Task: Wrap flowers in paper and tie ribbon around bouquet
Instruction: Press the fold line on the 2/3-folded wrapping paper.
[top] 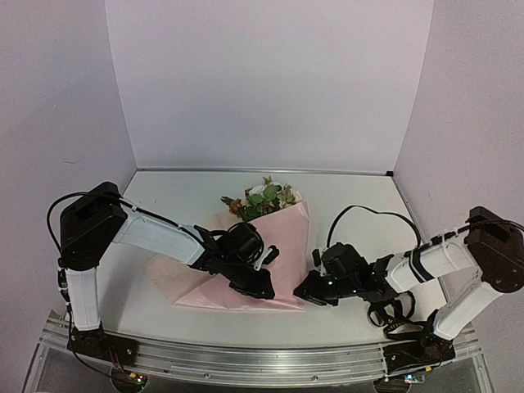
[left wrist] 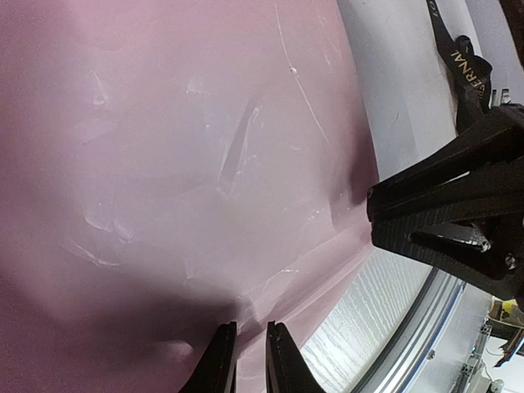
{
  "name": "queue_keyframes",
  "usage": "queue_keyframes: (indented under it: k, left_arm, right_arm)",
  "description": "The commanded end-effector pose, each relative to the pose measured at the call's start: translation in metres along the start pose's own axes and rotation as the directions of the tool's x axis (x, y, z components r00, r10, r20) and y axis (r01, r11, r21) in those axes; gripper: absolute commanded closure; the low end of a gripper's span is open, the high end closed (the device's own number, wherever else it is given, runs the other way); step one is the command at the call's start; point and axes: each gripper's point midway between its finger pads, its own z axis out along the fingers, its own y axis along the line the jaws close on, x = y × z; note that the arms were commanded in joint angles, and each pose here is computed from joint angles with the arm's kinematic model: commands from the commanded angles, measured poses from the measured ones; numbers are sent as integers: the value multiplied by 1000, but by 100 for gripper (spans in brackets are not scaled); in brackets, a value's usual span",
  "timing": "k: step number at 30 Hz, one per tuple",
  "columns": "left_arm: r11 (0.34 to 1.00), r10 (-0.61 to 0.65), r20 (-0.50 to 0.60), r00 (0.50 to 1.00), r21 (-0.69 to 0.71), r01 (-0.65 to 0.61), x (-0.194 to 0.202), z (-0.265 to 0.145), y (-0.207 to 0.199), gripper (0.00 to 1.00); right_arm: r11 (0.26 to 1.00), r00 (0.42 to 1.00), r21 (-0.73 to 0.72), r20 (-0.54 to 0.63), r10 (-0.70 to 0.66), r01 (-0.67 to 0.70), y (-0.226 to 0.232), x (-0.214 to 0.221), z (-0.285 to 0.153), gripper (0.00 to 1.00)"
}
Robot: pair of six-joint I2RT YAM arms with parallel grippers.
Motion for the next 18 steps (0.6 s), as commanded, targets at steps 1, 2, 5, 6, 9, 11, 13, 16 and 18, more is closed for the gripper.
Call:
queue_keyframes:
  k: [1, 2, 5, 6, 9, 11, 13, 16, 18]
  left_arm:
    - [992, -30, -60, 998, -123, 22, 22, 11, 33, 86]
    - [992, -29, -63, 998, -123, 21, 23, 11, 33, 86]
    - [992, -24, -67, 997, -128, 15, 24, 11, 34, 86]
    - [992, -22, -68, 997, -129, 13, 24, 11, 35, 86]
    - [991, -17, -72, 997, -130, 7, 24, 11, 35, 86]
    - [991, -16, -76, 997, -133, 6, 25, 11, 36, 87]
    - [991, -14, -82, 996, -135, 3, 26, 11, 37, 89]
    - [991, -10, -89, 996, -135, -2, 28, 11, 37, 90]
    - [990, -7, -94, 996, -139, -6, 29, 11, 38, 90]
  right_arm:
    - [997, 997, -31, 43, 71, -70, 8, -23, 3, 88]
    - [996, 995, -28, 44, 86, -85, 5, -25, 5, 88]
    - [990, 990, -38, 38, 136, -135, 1, -34, 13, 88]
    - [987, 988, -46, 36, 153, -152, 2, -38, 16, 88]
    - [976, 976, -53, 35, 214, -212, -4, -48, 27, 89]
    - [965, 964, -61, 62, 258, -254, -12, -57, 30, 89]
    - [956, 952, -58, 87, 292, -288, -21, -65, 32, 89]
    - [944, 937, -60, 116, 329, -324, -28, -78, 33, 89]
    - [941, 931, -54, 137, 340, -335, -33, -85, 32, 89]
